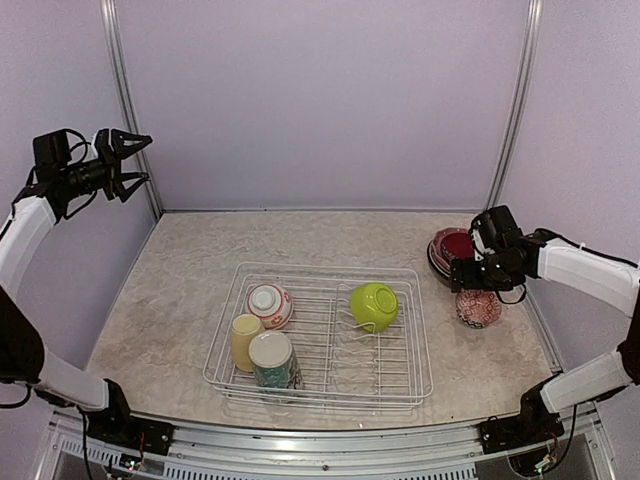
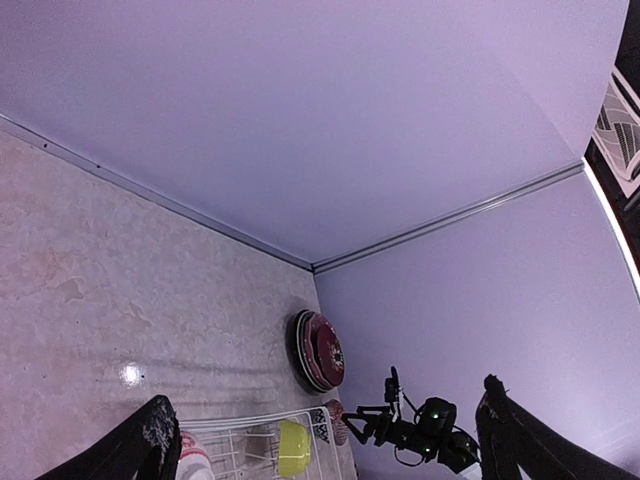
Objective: Unload the mixed dishes from the dish rack
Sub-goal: Grab the bowl from the dish rack.
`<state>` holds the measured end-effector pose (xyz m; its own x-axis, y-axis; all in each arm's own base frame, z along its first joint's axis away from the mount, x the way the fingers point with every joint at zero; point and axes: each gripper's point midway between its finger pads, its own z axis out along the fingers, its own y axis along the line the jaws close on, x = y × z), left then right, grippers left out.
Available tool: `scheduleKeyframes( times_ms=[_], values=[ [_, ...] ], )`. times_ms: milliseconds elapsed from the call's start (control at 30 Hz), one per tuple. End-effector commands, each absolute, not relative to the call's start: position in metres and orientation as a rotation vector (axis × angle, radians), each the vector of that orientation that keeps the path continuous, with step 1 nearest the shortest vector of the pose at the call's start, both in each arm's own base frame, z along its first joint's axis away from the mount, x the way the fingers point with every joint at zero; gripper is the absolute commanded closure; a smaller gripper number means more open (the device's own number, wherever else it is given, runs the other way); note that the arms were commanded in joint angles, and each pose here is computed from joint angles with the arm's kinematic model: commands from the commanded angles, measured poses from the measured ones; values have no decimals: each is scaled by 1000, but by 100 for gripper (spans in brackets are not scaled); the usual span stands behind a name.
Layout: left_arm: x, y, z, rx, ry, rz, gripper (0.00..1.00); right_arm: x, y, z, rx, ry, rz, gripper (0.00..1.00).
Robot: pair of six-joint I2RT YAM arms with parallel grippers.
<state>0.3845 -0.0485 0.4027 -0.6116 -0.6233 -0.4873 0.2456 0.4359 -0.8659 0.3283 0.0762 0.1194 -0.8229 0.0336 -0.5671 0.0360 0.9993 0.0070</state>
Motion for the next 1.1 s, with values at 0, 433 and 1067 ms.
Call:
scheduleKeyframes(
  times_ms=[0,433,1067],
  values=[
    [397,-56,382,-280,1901,-1277,1,326,90,142,-87,2462,108,0],
    [405,-85,352,-190,2023,-993,1,325,126,181,-156,2368,339,0],
    [393,-146,330,-3,2184,-909,1,296,280,178,-186,2434,336,2]
  ],
)
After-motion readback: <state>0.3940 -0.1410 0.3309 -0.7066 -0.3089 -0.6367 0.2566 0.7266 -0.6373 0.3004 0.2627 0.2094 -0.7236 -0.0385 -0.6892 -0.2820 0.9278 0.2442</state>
